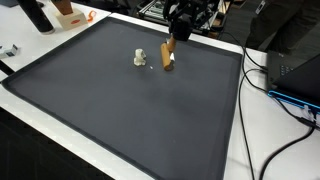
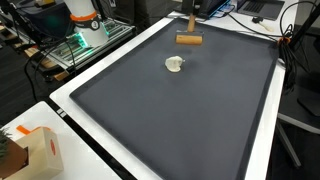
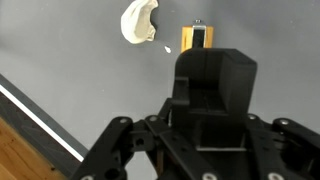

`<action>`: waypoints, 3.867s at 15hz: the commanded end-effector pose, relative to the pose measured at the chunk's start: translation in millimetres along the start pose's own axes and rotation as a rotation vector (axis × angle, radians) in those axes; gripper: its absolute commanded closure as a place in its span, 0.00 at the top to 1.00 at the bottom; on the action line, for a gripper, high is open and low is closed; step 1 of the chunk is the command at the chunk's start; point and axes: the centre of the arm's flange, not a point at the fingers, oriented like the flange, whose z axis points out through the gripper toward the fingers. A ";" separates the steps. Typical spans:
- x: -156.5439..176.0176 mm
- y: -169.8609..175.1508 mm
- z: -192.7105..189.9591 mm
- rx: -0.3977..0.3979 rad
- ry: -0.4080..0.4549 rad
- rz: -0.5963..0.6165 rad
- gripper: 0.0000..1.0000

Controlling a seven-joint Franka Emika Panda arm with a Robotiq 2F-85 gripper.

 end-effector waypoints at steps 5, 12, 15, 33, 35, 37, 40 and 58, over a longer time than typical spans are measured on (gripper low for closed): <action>-26.8 19.4 -12.1 0.071 0.064 -0.037 0.24; -50.5 44.5 -33.4 0.099 0.178 -0.144 0.24; -65.4 60.1 -47.7 0.114 0.190 -0.198 0.24; -121.6 129.1 -90.5 0.171 0.127 -0.377 0.49; -122.1 129.3 -91.2 0.170 0.127 -0.377 0.49; -122.1 129.3 -91.1 0.171 0.126 -0.377 0.49; -122.7 131.6 -65.6 0.208 0.123 -0.403 0.24; -117.9 137.8 68.1 0.224 0.227 -0.582 0.24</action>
